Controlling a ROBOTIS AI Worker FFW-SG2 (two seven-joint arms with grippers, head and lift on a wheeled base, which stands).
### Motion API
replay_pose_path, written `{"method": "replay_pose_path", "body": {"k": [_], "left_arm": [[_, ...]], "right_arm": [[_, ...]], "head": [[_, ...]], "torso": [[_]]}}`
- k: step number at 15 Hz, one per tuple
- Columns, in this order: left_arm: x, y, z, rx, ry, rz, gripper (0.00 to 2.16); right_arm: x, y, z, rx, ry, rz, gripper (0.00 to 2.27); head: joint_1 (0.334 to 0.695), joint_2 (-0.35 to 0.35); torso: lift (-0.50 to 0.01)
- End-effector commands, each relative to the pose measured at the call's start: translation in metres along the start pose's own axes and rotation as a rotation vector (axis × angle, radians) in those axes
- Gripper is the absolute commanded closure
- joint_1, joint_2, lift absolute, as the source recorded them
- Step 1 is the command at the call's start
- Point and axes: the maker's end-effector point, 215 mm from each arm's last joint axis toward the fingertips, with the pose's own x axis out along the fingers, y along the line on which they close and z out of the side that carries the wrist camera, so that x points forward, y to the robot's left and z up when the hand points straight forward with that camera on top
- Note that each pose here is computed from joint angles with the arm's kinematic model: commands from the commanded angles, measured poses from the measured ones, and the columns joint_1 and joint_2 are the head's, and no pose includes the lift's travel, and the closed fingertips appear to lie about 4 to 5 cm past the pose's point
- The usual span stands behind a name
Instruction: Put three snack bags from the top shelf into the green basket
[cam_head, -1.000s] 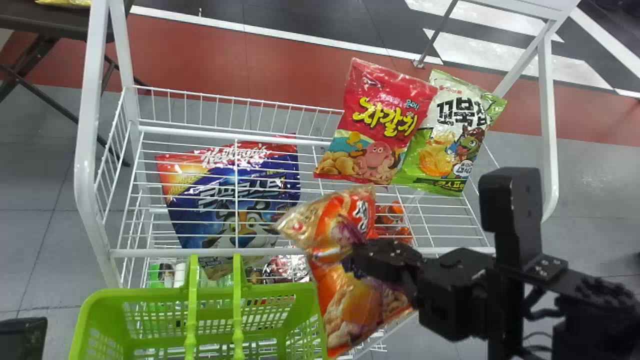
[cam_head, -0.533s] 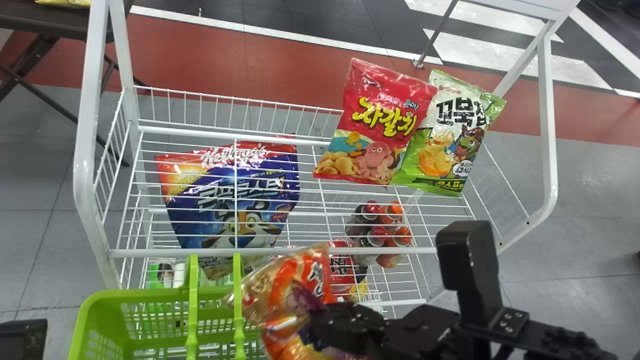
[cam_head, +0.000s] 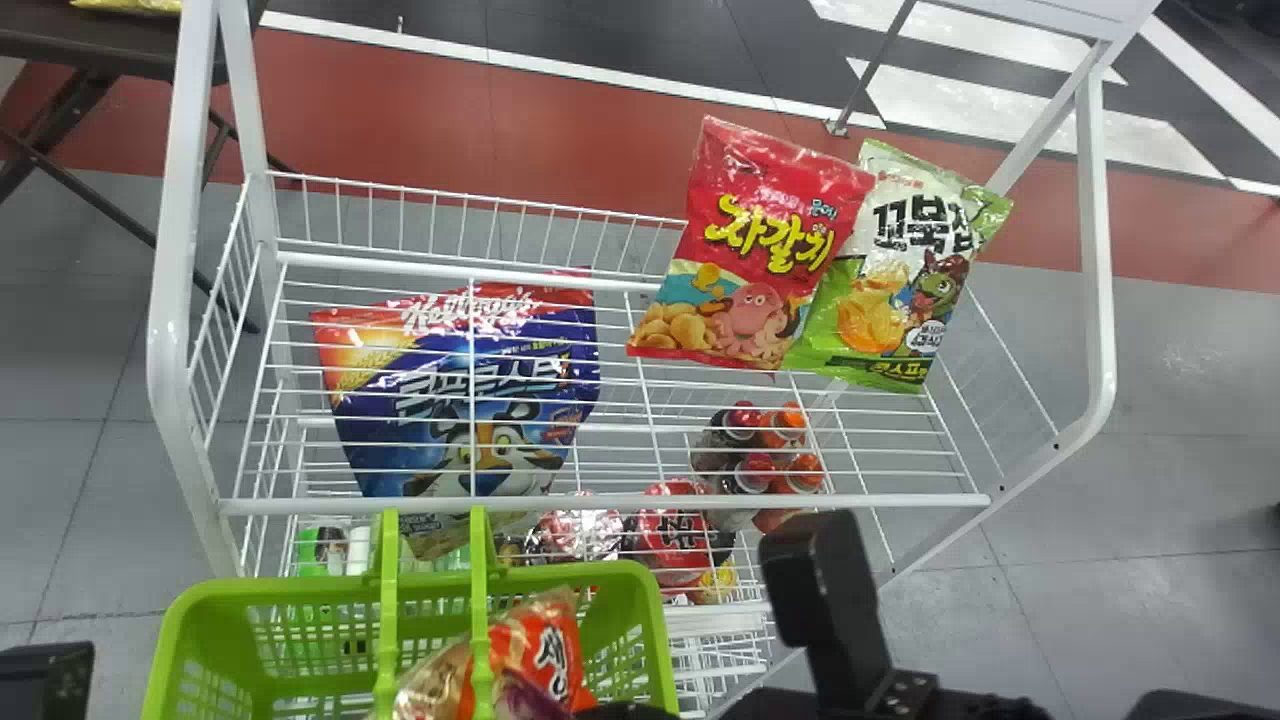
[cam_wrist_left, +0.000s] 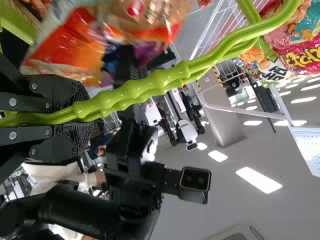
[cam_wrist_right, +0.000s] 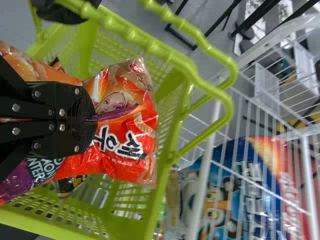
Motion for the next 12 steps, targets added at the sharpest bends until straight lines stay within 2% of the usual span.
{"method": "replay_pose_path", "body": {"k": [1, 3, 4, 5, 6, 7, 8, 10, 12], "left_arm": [[0.0, -0.001, -0.001, 0.0, 0.002, -0.004, 1.45], [0.001, -0.002, -0.001, 0.001, 0.0, -0.006, 1.45], [0.001, -0.002, -0.001, 0.0, 0.0, -0.007, 1.45], [0.0, -0.002, -0.003, -0.003, 0.002, -0.006, 1.45], [0.0, -0.002, -0.002, 0.0, 0.0, -0.005, 1.45], [-0.001, -0.002, -0.001, 0.003, -0.003, -0.007, 1.45], [-0.002, -0.001, -0.001, 0.006, -0.005, -0.004, 1.45], [-0.004, 0.001, -0.001, 0.005, -0.008, -0.001, 1.45], [-0.005, 0.002, 0.0, 0.008, -0.012, 0.001, 1.45]], "right_arm": [[0.027, -0.005, -0.037, 0.045, 0.104, 0.005, 2.24], [0.05, -0.005, -0.066, 0.071, 0.185, 0.018, 2.24], [0.063, -0.003, -0.053, 0.066, 0.134, 0.044, 2.22], [0.074, 0.0, -0.032, 0.058, 0.052, 0.069, 1.94], [0.081, 0.0, -0.007, 0.048, -0.043, 0.089, 1.46], [0.081, -0.003, 0.014, 0.033, -0.118, 0.088, 0.46], [0.078, -0.005, 0.028, 0.022, -0.175, 0.089, 0.0], [0.065, -0.016, 0.052, 0.005, -0.26, 0.067, 0.01], [0.047, -0.024, 0.071, -0.006, -0.311, 0.055, 0.06]], "head": [[0.695, -0.35], [0.695, -0.35], [0.695, -0.35], [0.695, -0.35], [0.695, -0.35], [0.695, -0.342], [0.695, -0.294], [0.695, -0.243], [0.695, -0.237]], "torso": [[-0.046], [-0.046], [-0.046], [-0.046], [-0.046], [-0.046], [-0.046], [-0.046], [-0.046]]}}
